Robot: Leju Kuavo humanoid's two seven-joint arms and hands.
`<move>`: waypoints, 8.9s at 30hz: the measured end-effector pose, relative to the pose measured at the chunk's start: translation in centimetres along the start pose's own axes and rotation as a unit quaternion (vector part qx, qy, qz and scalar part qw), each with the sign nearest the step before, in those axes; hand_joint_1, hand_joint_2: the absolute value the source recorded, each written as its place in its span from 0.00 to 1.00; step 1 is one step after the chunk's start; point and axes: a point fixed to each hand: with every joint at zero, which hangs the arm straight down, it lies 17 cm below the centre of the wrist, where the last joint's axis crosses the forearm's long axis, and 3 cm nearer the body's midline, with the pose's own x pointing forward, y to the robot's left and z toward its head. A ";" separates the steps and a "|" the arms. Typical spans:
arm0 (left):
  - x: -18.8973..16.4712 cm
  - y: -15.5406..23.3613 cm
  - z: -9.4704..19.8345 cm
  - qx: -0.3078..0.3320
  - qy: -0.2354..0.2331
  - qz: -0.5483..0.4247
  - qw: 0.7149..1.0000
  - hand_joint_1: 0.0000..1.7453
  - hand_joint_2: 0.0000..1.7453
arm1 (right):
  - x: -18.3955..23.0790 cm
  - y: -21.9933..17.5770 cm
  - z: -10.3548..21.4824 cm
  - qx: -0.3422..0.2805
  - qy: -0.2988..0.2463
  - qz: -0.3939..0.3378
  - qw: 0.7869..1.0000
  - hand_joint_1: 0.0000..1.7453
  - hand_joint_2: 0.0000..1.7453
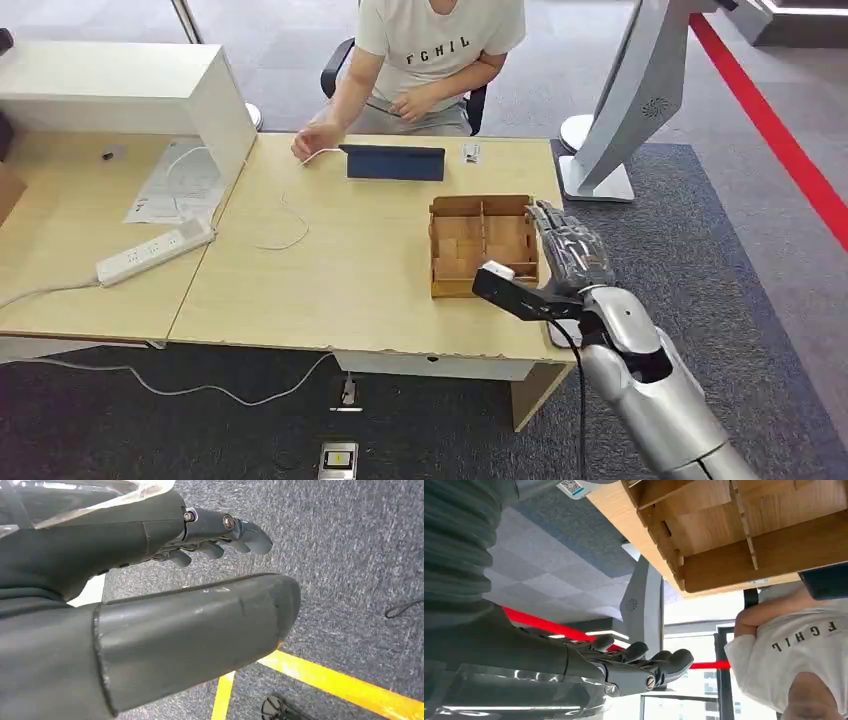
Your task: Pass the card to the sensor for recognition and then transmit it.
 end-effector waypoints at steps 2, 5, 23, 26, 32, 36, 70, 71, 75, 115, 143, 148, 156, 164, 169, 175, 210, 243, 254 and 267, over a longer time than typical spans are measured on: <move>0.0 -0.2 0.0 -0.006 0.000 -0.002 1.000 0.00 0.00 | 0.4 0.4 -0.2 -0.001 -0.004 0.004 1.000 0.00 1.00; 0.0 -0.3 0.1 -0.009 -0.002 -0.004 1.000 0.00 0.00 | 0.8 1.2 -0.5 -0.003 -0.009 0.003 1.000 0.00 1.00; 0.1 -0.1 0.0 -0.004 -0.005 -0.010 1.000 0.00 0.00 | 1.8 6.1 -3.1 0.032 -0.005 -0.007 0.999 0.00 1.00; 0.1 -0.1 0.0 -0.003 -0.005 -0.010 1.000 0.00 0.00 | 1.5 6.4 -3.3 0.037 -0.001 -0.001 0.999 0.00 1.00; -0.1 0.0 0.0 -0.001 -0.001 -0.010 1.000 0.00 0.00 | 0.1 8.0 -3.4 0.055 0.013 0.017 0.998 0.00 1.00; -0.2 0.2 0.0 0.004 0.000 -0.008 1.000 0.00 0.00 | -0.9 8.3 -3.4 0.058 0.019 0.034 0.998 0.00 1.00; -0.6 0.7 -0.1 0.020 0.011 -0.002 1.000 0.00 0.00 | -1.3 10.2 -3.0 0.086 0.009 0.054 0.995 0.00 1.00; -0.6 0.7 -0.1 0.019 0.011 -0.003 1.000 0.00 0.00 | -1.3 10.3 -2.9 0.087 0.009 0.054 0.995 0.00 1.00; -0.6 0.7 -0.1 0.019 0.011 -0.005 1.000 0.00 0.00 | -1.3 10.4 -2.8 0.086 0.009 0.055 0.995 0.00 1.00; -0.6 0.5 -0.1 0.014 0.007 -0.012 1.000 0.00 0.00 | -1.7 11.8 -2.1 0.094 0.013 0.071 0.993 1.00 1.00; -0.6 0.3 0.0 0.002 0.006 -0.028 1.000 0.00 0.00 | -1.4 10.2 -2.5 0.065 0.003 0.065 0.996 1.00 1.00; -0.6 0.3 0.0 0.002 0.005 -0.030 1.000 0.00 0.00 | -0.3 8.5 -3.0 0.034 -0.018 0.059 0.997 1.00 1.00; -0.8 0.4 -0.1 0.009 0.009 -0.026 1.000 0.00 0.00 | 1.2 5.8 -3.9 0.004 -0.040 0.053 0.998 1.00 1.00; -1.0 0.2 -0.1 0.009 0.011 -0.026 1.000 0.00 0.00 | 1.7 4.9 -4.1 -0.016 -0.045 0.038 0.998 1.00 1.00; -0.9 0.2 -0.1 0.009 0.009 -0.027 1.000 0.00 0.00 | 2.0 2.6 -4.8 -0.040 -0.053 0.038 0.997 1.00 1.00; -1.0 0.0 0.0 0.007 0.009 -0.027 1.000 0.00 0.00 | 3.2 -2.6 -6.5 -0.080 -0.066 0.047 0.993 1.00 1.00; -1.6 -1.3 0.2 -0.020 0.010 -0.055 0.998 0.00 0.00 | 0.3 -13.7 -10.9 -0.096 0.014 0.150 0.984 1.00 1.00; -3.5 -0.7 0.1 0.019 0.058 -0.026 0.998 0.00 0.00 | -10.1 -19.6 -9.9 -0.104 0.084 0.227 0.965 0.00 0.00; -3.3 -0.4 0.0 0.018 0.052 0.010 0.998 0.00 0.00 | -42.4 -5.9 10.0 0.030 0.383 0.070 0.921 0.00 0.00; -2.7 -0.6 0.0 0.034 0.033 0.035 0.998 0.00 0.00 | -40.5 29.4 49.8 0.113 0.753 -0.213 0.613 0.00 0.00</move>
